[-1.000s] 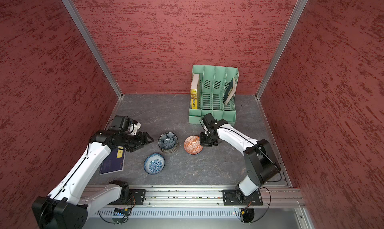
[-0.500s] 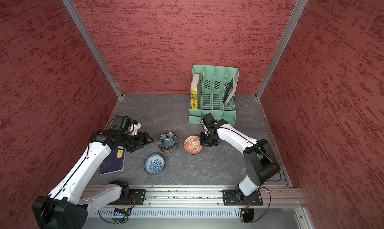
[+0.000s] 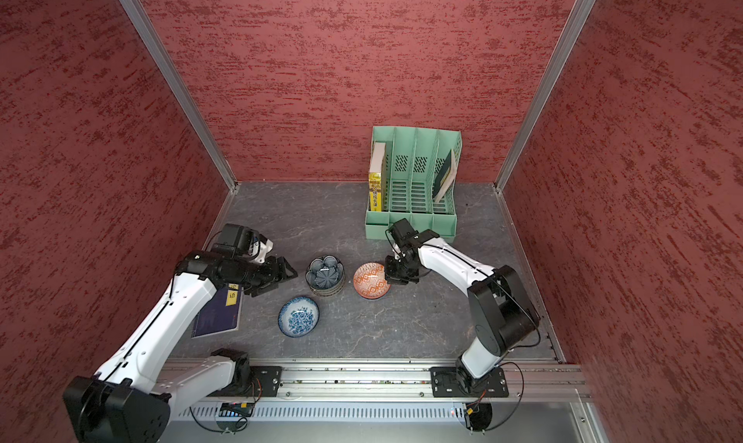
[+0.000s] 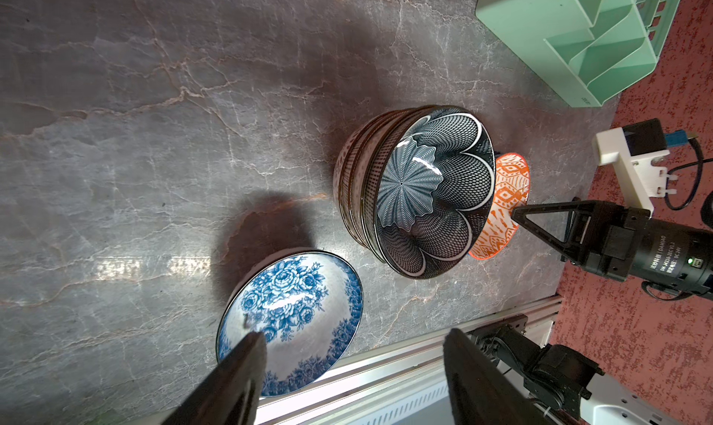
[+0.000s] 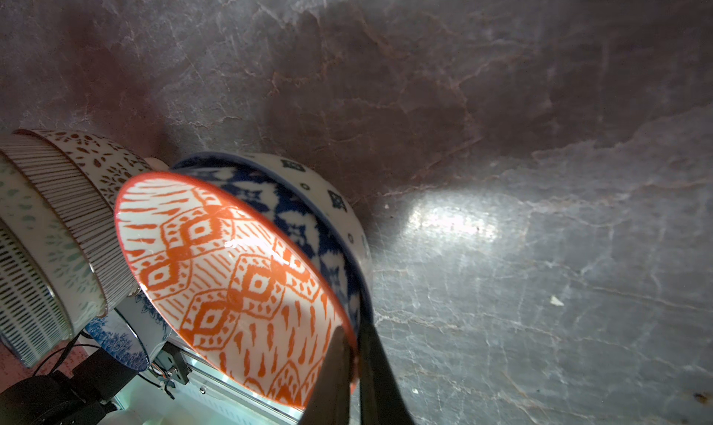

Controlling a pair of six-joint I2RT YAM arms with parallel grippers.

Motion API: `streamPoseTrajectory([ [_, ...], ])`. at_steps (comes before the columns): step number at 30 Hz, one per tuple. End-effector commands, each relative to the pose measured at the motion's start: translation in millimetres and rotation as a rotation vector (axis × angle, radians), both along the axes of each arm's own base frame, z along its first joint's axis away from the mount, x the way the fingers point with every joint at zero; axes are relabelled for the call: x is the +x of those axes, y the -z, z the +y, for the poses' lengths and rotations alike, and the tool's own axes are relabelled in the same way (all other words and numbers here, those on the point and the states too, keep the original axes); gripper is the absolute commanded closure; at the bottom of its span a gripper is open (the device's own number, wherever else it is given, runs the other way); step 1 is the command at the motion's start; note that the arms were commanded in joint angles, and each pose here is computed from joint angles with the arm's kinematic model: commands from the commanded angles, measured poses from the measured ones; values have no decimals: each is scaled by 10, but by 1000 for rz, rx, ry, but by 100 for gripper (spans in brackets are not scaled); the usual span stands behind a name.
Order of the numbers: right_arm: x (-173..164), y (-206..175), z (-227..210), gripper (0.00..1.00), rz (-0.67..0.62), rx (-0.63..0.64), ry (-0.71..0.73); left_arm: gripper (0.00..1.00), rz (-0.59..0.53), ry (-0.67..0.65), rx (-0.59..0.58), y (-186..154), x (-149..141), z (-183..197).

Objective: Stack the bowls
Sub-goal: Place the bowl on the bowl, then pick up the bowl from the center of the board.

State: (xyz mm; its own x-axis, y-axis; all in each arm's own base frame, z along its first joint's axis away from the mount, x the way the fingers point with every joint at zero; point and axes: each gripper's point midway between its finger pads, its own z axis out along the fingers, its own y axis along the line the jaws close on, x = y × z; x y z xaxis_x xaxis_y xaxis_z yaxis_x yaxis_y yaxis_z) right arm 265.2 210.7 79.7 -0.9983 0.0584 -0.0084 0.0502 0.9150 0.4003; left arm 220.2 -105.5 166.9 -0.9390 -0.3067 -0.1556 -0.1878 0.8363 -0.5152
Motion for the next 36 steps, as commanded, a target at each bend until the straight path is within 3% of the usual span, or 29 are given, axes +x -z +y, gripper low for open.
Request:
streamPoseTrajectory([
  [1,-12,-34,-3,90,30,5,9,24,-6,13,-4,-39,-14,-17],
  [6,-4,-86,11,84,28,9,6,25,36,-8,-8,0,-60,-14],
  [14,150,-542,-33,52,-107,2,7,25,153,-100,15,183,-299,48],
  [23,204,-1216,-127,48,-303,30,17,32,286,-172,148,431,-722,185],
  [32,90,-1354,-137,48,-340,67,-19,38,363,-196,207,689,-906,152],
  [36,47,-1322,-156,48,-334,58,-37,45,383,-199,232,781,-918,126],
])
